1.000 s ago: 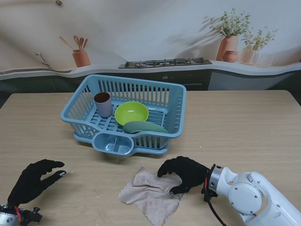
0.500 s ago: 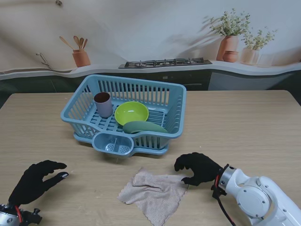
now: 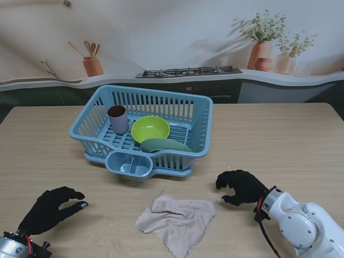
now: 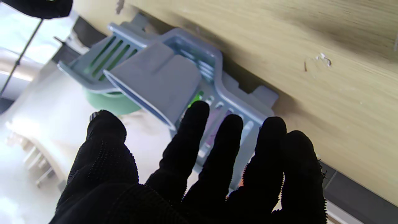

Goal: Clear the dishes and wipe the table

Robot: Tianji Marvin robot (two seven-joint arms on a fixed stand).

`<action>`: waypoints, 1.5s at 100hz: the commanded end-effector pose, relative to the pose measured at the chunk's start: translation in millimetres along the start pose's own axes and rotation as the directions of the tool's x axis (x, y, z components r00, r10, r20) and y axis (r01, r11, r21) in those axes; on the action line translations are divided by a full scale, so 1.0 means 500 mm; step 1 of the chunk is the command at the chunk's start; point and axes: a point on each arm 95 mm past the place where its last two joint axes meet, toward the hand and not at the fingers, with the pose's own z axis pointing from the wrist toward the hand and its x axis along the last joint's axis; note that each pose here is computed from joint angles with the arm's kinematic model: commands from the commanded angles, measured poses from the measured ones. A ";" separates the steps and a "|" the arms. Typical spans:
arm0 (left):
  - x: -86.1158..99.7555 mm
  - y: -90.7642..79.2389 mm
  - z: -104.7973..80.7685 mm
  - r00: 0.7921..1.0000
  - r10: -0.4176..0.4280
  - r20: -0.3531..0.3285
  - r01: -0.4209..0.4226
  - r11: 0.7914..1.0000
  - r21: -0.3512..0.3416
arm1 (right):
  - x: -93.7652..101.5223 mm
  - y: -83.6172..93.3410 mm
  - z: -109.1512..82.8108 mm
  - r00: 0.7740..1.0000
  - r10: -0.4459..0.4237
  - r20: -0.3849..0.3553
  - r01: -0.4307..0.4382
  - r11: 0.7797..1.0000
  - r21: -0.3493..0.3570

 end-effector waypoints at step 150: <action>0.103 0.063 0.069 0.998 0.019 -0.066 -0.039 0.949 -0.312 | -0.067 0.008 -0.006 0.990 -0.009 0.141 0.022 0.995 -0.094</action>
